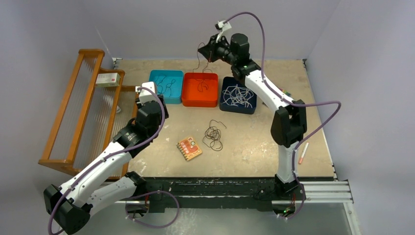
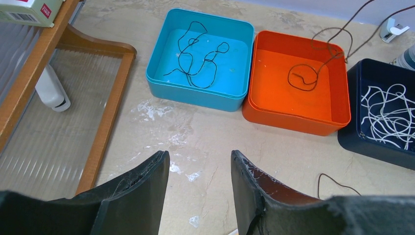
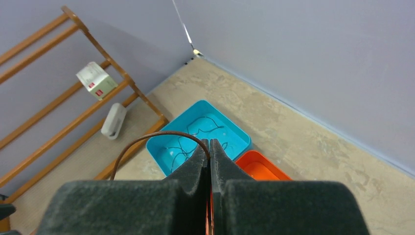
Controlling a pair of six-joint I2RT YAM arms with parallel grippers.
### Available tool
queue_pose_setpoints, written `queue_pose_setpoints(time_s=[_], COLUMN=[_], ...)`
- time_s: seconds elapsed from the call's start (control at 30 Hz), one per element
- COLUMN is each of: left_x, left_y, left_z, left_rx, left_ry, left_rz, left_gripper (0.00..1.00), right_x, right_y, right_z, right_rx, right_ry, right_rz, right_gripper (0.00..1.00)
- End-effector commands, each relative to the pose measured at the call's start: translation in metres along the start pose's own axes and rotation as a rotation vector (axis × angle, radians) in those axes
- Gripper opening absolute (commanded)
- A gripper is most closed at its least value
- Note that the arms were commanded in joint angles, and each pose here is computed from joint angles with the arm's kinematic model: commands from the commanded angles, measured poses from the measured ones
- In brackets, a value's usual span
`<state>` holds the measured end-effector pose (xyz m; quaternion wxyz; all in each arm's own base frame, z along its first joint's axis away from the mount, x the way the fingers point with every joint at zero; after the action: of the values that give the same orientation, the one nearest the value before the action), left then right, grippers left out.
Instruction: Untangle the cables
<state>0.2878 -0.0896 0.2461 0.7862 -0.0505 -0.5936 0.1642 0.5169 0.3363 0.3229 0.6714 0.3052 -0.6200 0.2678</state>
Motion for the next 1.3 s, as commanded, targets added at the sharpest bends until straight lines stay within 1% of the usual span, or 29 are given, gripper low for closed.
queue_pose_setpoints(time_s=[0.0,0.13,0.47,0.73,1.03,1.27], left_x=[0.020,0.020,0.019,0.019,0.020,0.017], left_y=[-0.009,-0.009,-0.009,-0.008,-0.007,-0.009], left_z=[0.002,0.002,0.001,0.002,0.002,0.001], left_rx=[-0.026,-0.029,-0.025,-0.023,-0.017,-0.023], left_ry=[-0.038,-0.038,-0.037,-0.035,-0.038,-0.028], left_rz=[0.032,0.033,0.026,0.024,0.023,0.019], left_gripper=[0.49,0.49,0.49,0.49,0.49,0.49], right_x=[0.060,0.059,0.003,-0.015,-0.049,-0.105], right_y=[0.021,0.022,0.011,0.004,0.002,-0.036], right_z=[0.022,0.022,0.000,-0.022,-0.026,-0.039], right_rx=[0.052,0.060,0.059,0.067,0.067,-0.101], right_ry=[-0.159,-0.154,-0.049,-0.020,0.035,0.174], right_rz=[0.050,0.053,-0.009,-0.049,-0.098,-0.064], right_gripper=[0.00,0.00,0.00,0.00,0.00,0.00])
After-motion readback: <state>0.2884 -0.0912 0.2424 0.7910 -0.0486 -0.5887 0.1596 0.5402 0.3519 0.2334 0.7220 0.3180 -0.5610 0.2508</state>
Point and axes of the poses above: each gripper's point midway between its finger pads, its own z axis back along the fingers, its own y axis along the line the jaws close on, x = y × z, the point moved 1 cm from there along z, back along the fingers, and after that the axes turned 11 degrees about z, right-handed, at the moved point
